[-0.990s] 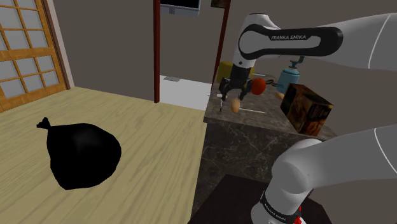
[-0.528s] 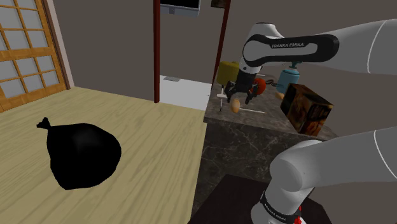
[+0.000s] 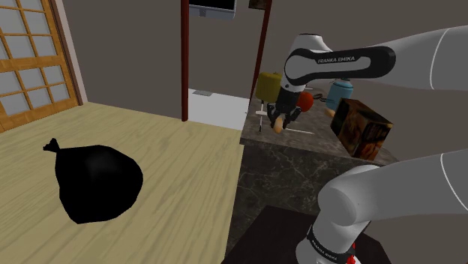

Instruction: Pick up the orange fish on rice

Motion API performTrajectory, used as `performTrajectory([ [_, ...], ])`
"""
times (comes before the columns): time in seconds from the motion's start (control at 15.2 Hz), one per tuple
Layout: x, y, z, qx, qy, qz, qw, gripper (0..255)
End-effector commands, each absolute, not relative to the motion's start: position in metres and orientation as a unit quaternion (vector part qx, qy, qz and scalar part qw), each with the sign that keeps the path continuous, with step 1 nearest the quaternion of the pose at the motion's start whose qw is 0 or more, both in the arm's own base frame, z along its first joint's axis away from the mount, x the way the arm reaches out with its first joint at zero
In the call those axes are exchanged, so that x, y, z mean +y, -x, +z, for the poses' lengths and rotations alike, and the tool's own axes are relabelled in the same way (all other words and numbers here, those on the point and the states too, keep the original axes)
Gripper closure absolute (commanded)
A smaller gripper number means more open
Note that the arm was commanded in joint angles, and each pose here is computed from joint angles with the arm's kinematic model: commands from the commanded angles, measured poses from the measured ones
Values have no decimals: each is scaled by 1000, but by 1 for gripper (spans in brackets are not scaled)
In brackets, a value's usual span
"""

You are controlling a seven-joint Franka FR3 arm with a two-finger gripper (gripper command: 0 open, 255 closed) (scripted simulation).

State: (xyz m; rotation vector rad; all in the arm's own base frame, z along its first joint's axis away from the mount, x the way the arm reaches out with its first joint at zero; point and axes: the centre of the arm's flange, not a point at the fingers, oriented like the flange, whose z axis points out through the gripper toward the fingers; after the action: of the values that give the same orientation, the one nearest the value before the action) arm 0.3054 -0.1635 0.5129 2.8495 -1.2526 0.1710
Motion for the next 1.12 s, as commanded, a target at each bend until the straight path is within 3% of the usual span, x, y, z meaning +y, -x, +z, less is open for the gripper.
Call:
performTrajectory([
  [0.0,-164,-305,512,-402,-914,54,12,255],
  [0.4,-163,-305,512,-402,-914,54,12,255],
  [1.06,-163,-305,565,-402,-914,54,12,255],
])
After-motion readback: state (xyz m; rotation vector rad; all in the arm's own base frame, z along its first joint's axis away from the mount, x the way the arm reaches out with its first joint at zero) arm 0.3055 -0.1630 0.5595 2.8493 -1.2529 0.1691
